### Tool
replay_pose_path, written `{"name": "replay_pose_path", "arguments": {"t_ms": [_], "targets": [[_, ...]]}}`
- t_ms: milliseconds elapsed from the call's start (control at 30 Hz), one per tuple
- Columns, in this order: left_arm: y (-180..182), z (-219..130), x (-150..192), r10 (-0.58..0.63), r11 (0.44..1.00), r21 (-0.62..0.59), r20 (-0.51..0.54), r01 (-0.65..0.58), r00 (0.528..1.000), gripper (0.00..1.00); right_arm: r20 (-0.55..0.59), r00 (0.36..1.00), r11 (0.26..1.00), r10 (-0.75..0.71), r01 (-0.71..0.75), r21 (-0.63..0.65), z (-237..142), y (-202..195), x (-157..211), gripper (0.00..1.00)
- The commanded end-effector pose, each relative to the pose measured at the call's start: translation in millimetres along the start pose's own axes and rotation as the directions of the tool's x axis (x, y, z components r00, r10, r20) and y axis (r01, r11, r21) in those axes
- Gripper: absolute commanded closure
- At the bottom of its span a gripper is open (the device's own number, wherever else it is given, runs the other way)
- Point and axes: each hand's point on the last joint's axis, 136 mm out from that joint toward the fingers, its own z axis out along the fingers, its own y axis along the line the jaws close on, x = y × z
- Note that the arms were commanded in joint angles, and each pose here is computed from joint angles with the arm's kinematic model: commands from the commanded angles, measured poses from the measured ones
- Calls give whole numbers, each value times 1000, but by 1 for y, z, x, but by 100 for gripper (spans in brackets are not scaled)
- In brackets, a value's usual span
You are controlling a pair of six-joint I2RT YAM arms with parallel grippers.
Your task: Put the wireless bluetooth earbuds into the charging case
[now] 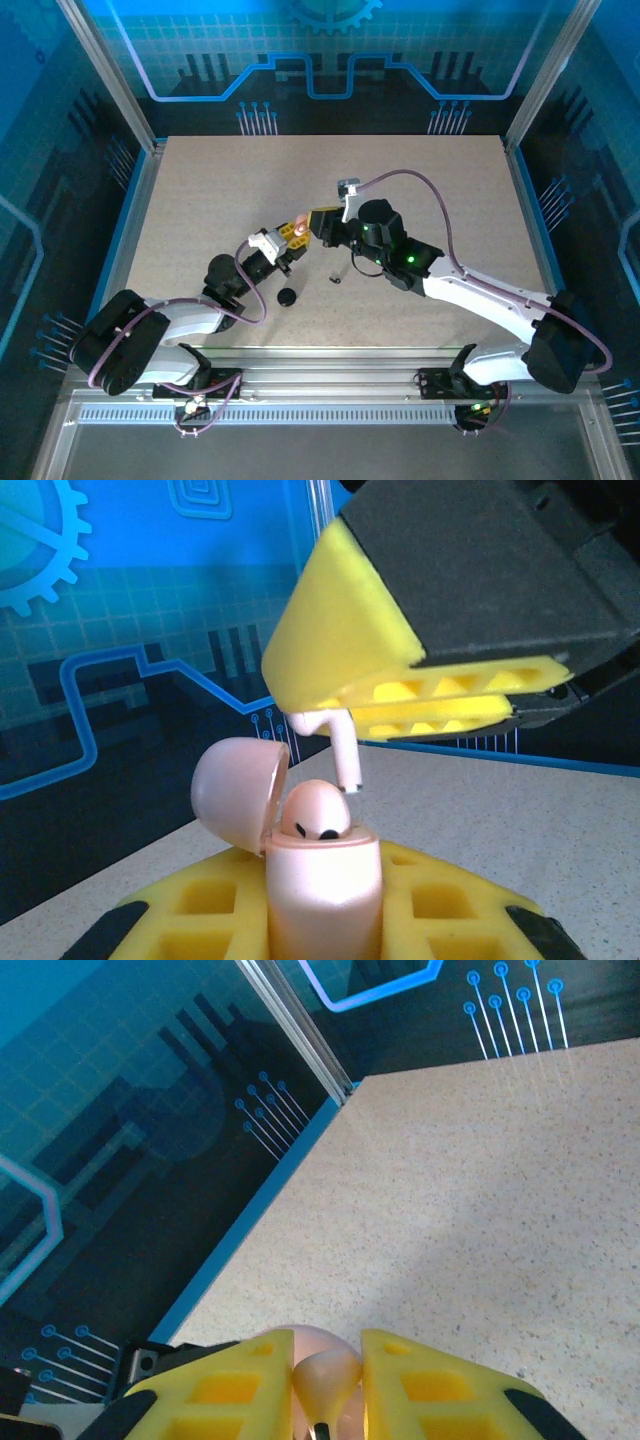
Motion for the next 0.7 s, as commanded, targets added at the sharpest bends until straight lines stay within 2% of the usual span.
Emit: {"name": "replay_pose_path", "arguments": {"t_ms": [0,667], "targets": [[0,2,-21,2,1000,-1,67,-1,998,90,58,998,999,-15,17,-34,-5,14,-13,77],[2,2,-29,-8,1000,-10,87,9,996,89,22,1000,1000,-18,19,-18,5,10,3,77]]}}
